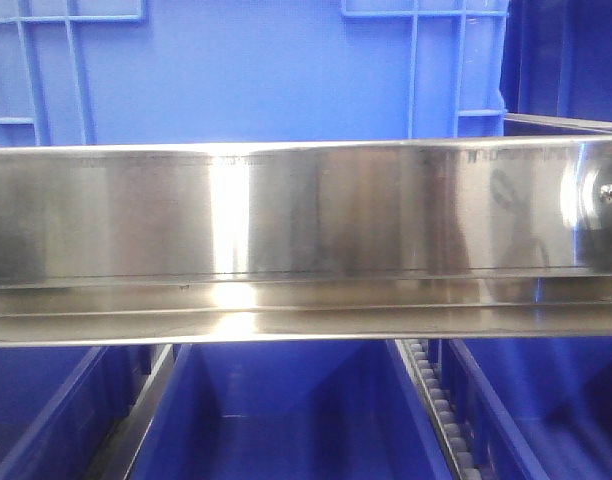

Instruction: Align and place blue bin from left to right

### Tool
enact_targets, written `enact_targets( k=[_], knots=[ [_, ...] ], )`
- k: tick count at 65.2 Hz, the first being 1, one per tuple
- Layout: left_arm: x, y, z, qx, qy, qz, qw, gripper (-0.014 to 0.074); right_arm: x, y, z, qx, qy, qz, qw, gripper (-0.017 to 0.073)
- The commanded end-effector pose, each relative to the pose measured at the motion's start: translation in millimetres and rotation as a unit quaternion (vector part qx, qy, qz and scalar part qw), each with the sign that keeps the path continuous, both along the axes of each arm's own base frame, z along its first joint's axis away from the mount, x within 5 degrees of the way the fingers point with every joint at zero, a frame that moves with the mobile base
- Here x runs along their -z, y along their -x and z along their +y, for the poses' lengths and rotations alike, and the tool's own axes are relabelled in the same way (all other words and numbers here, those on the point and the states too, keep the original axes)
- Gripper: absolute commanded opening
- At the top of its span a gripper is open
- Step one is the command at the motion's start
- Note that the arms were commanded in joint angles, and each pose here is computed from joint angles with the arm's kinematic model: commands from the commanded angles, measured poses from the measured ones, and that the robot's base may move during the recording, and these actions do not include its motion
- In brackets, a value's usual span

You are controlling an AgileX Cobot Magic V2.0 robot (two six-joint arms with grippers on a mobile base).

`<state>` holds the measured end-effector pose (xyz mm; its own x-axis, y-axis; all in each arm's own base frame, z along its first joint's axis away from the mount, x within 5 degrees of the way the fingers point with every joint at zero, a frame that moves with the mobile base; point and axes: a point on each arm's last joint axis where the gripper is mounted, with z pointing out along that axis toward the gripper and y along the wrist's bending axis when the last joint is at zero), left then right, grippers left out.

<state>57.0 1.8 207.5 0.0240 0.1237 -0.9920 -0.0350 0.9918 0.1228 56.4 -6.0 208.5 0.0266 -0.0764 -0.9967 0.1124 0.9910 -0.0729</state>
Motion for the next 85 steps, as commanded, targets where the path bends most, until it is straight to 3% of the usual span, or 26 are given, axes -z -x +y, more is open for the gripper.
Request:
enact_targets(
  k=[1, 20, 49, 62, 67, 77, 85],
  knots=[
    [-2.4, 0.6, -0.5, 0.004, -0.004, -0.012, 1.0, -0.0012, -2.1, 0.4, -0.2, 0.001, 0.009, -0.011, 1.0, -0.0071],
    [-3.3, 0.7, -0.5, 0.004, -0.004, -0.016, 1.0, -0.0012, -2.1, 0.4, -0.2, 0.001, 0.009, -0.011, 1.0, -0.0071],
    [-16.8, 2.5, -0.7, 0.004, -0.006, -0.091, 0.996, -0.0012, -6.2, 0.8, -0.7, 0.004, 0.011, -0.033, 0.999, -0.0071],
    [-23.3, 4.2, 0.2, 0.004, 0.024, -0.128, 0.991, -0.0012, -17.4, 2.9, -2.1, 0.014, 0.014, -0.096, 0.995, -0.0071],
    [-44.8, 9.3, 0.1, 0.005, 0.024, -0.158, 0.987, -0.0012, -24.6, 4.4, -2.3, 0.014, 0.008, -0.11, 0.994, -0.0071],
    [-98.7, 28.8, -1.1, 0.005, 0.002, -0.183, 0.983, 0.0002, -80.9, 21.2, 1.0, 0.007, 0.013, -0.164, 0.986, -0.0066],
    [-148.0, 49.6, -1.3, 0.008, -0.012, -0.181, 0.983, 0.0096, -133.6, 43.0, 6.7, -0.013, 0.003, -0.157, 0.987, 0.0021]
  ],
)
